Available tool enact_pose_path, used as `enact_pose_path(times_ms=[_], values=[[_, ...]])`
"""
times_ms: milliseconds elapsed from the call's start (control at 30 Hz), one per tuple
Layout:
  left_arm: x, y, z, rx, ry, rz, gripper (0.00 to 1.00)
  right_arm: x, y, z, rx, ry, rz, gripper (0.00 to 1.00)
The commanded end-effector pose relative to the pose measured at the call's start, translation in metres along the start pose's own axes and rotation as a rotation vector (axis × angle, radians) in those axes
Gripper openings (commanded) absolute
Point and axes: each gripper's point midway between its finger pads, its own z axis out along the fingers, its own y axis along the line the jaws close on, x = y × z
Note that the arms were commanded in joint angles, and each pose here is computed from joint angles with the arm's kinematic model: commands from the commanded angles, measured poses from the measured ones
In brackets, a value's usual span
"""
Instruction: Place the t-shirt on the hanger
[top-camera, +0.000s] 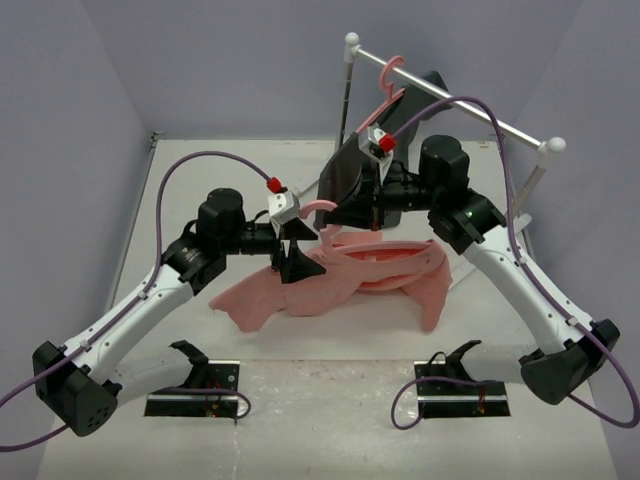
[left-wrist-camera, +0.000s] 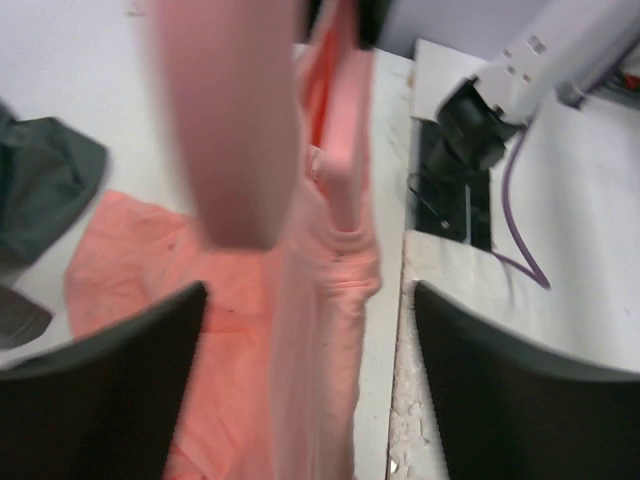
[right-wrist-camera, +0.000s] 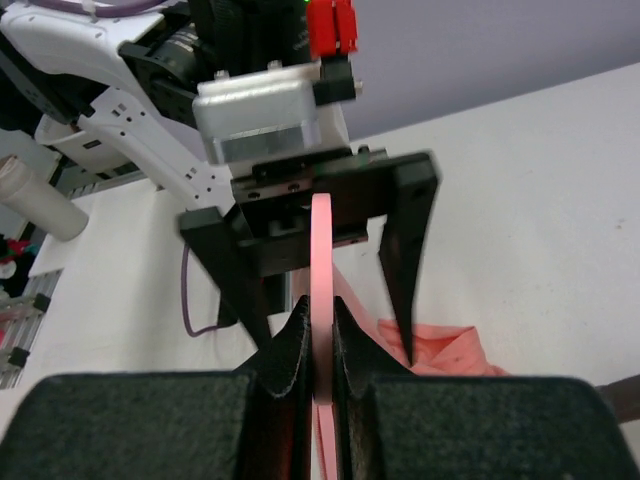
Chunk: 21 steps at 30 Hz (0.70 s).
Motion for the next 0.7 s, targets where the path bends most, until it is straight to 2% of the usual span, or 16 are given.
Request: enact_pose_path(times_ms=[0,167,300,367,467,533,667], values=[[-0.063,0.026,-0.032,-0.307,-0.163,0.077,1.00,-0.023,0.009,-0.022,0.132,-0.078,-0.084,0.00],[-0.073,0.021,-0.079,-0.513,-0.237,0.065,1.00,-0.028,0.008,-0.059,0.309,-0.120,-0.096,0.00],[-0.036,0.021,-0.110,-0.663,-0.275,-0.029,1.00,-0.040,0.029,-0.084,0.371,-0.165,-0.112,0.00],[-0.032,0.013,-0.128,-0.704,-0.340,-0.006,1.00,-0.045,0.038,-0.093,0.396,-0.176,-0.116,0.00],[-0.012,0.026,-0.145,-0.828,-0.348,-0.022,1.00,-0.058,0.058,-0.108,0.431,-0.212,-0.137,0.00],[-0.009,0.026,-0.141,-0.811,-0.333,-0.027,1.00,-0.062,0.069,-0.113,0.425,-0.220,-0.148,0.00],[-0.016,0.020,-0.111,-0.658,-0.320,0.009,0.99,-0.069,0.094,-0.118,0.372,-0.223,-0.161,0.00]])
